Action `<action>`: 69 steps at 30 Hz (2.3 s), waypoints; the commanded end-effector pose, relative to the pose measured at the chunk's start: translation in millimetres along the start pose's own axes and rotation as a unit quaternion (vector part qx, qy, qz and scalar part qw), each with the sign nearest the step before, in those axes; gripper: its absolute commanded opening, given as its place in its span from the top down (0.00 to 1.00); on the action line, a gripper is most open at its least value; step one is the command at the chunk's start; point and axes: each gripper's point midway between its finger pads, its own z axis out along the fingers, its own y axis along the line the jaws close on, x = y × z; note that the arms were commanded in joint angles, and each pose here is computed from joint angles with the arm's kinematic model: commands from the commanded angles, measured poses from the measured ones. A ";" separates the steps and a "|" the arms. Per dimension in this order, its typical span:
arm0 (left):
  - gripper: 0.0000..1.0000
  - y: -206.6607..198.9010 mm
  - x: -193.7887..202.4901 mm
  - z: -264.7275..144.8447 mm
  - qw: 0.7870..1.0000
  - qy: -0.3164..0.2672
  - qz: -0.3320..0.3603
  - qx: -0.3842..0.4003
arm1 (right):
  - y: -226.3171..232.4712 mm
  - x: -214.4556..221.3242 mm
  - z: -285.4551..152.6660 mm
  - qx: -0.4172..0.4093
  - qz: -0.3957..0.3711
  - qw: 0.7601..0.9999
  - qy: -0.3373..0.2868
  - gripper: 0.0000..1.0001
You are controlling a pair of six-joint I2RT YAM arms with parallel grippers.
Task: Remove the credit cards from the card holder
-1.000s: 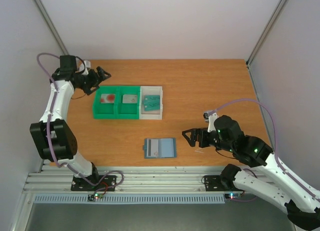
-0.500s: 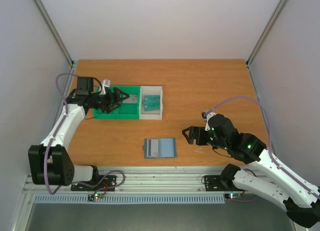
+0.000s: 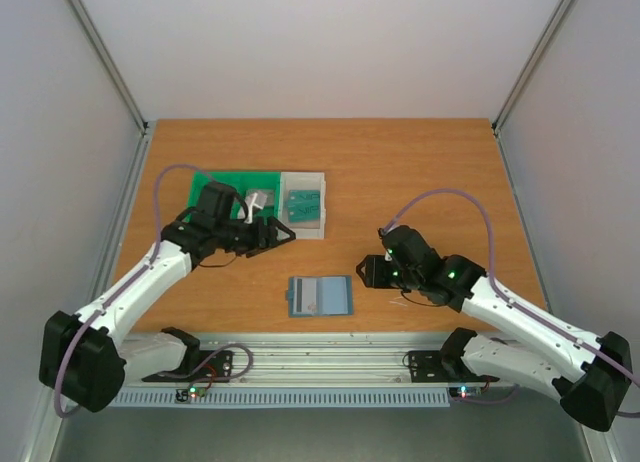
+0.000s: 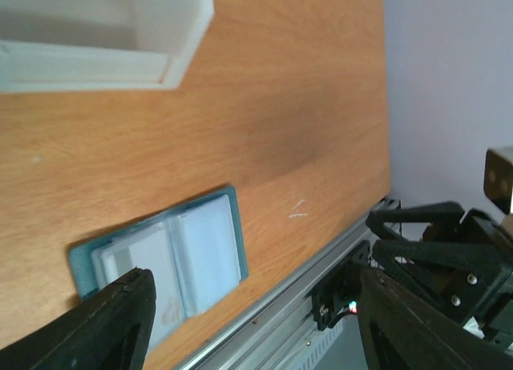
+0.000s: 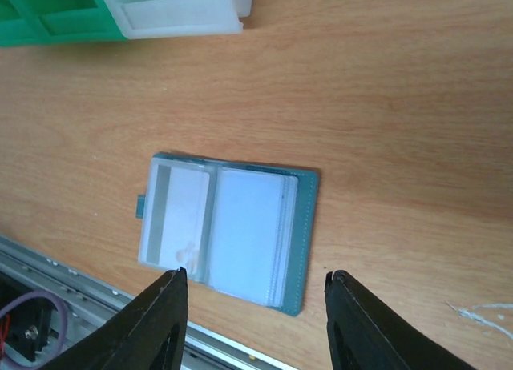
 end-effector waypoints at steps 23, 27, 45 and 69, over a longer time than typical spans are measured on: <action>0.16 31.9 63.2 69.3 0.999 0.031 -0.005 -0.042 | -6.9 38.4 88.0 -0.012 0.035 0.996 0.081 0.64; 0.13 38.0 68.7 76.4 0.999 0.036 -0.022 -0.031 | -12.1 50.8 94.2 -0.018 0.048 0.994 0.094 0.66; 0.11 49.7 75.7 92.9 0.997 0.063 -0.030 -0.034 | -23.6 70.7 113.6 -0.015 0.065 0.991 0.119 0.69; 0.12 41.6 80.4 101.6 0.996 0.077 -0.036 0.010 | -25.4 68.5 115.3 -0.007 0.071 0.991 0.115 0.70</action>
